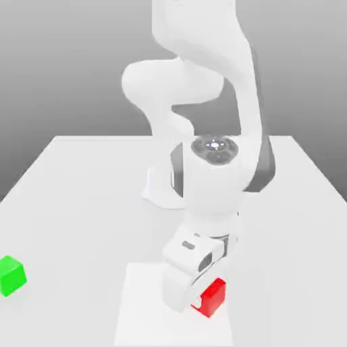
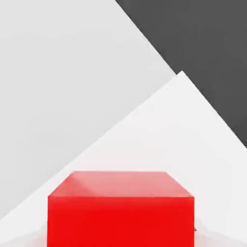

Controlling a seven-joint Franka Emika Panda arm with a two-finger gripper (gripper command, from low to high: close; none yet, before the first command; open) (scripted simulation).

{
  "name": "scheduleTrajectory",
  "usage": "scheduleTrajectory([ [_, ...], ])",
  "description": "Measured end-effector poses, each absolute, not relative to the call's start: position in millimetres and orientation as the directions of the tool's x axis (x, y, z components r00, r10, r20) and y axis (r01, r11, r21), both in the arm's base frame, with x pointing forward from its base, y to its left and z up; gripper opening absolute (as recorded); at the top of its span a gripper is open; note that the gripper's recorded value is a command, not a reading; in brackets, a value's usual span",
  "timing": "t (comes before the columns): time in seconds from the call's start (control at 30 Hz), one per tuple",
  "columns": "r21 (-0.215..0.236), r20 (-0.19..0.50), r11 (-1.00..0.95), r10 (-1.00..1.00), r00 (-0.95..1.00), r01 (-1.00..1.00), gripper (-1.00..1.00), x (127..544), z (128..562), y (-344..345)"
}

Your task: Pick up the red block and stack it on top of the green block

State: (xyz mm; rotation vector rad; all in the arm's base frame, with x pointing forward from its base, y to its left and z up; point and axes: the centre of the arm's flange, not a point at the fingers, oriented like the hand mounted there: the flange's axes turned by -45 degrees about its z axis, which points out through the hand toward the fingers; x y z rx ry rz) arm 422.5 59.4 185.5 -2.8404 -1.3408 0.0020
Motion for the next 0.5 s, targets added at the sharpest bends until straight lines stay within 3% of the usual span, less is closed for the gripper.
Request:
scheduleTrajectory([
  [0.07,-0.001,-0.001,-0.647,0.763,0.647,0.763,-1.0,423.4,205.0,52.7],
  [0.27,-0.006,-0.005,-0.851,0.524,0.851,0.524,-1.0,438.0,220.5,-95.8],
  [0.5,-0.005,-0.004,-0.982,0.187,0.982,0.187,-1.0,388.0,238.0,-271.0],
])
